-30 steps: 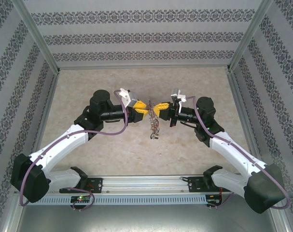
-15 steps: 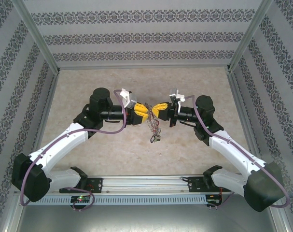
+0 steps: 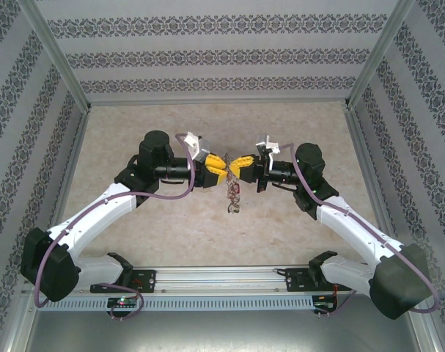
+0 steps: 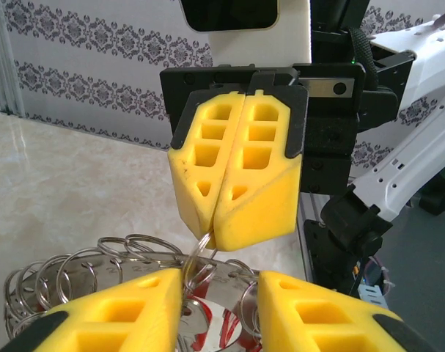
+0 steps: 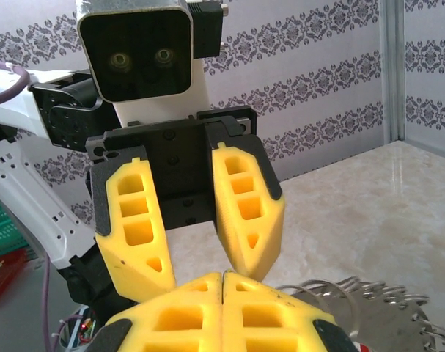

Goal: Put the keys on the keyring

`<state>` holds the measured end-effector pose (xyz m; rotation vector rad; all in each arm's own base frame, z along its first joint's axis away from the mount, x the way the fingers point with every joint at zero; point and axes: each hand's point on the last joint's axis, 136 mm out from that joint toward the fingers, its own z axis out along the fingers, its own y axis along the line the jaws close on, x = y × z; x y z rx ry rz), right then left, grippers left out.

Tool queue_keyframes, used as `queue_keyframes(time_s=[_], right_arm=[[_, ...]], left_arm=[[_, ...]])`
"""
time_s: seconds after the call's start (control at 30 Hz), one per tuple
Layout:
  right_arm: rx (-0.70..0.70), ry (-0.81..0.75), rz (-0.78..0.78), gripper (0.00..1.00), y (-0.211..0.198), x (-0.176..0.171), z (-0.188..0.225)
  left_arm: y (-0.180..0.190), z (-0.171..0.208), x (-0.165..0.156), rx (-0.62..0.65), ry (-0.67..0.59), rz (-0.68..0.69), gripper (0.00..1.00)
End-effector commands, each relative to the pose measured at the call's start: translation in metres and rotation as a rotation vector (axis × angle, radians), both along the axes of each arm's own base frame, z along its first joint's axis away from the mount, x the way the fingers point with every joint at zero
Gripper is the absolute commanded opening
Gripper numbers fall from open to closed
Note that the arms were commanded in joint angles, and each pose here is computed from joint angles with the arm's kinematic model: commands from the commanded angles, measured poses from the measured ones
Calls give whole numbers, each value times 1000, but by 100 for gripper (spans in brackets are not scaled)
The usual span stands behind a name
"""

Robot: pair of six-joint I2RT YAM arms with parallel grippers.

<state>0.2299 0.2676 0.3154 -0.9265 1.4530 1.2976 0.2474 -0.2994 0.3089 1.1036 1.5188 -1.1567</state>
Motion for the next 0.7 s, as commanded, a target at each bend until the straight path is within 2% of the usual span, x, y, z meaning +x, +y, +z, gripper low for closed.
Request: queue_keyframes(time_s=[0.0, 0.13, 0.27, 0.5, 0.57, 0.67], right_arm=[[36, -107, 46, 0, 5, -11, 26], [33, -106, 50, 0, 5, -12, 25], [32, -107, 54, 0, 6, -11, 25], [33, -118, 59, 0, 8, -12, 27], [31, -116, 58, 0, 9, -11, 26], [28, -114, 63, 0, 9, -12, 26]], left_arm=[[2, 9, 0, -10, -44, 34, 40], [4, 9, 0, -9, -46, 40, 43], [-2, 13, -6, -27, -43, -22, 32], [-4, 10, -12, -19, -60, -51, 29], [-5, 9, -13, -15, -57, -65, 25], [-5, 9, -13, -11, -67, -65, 8]])
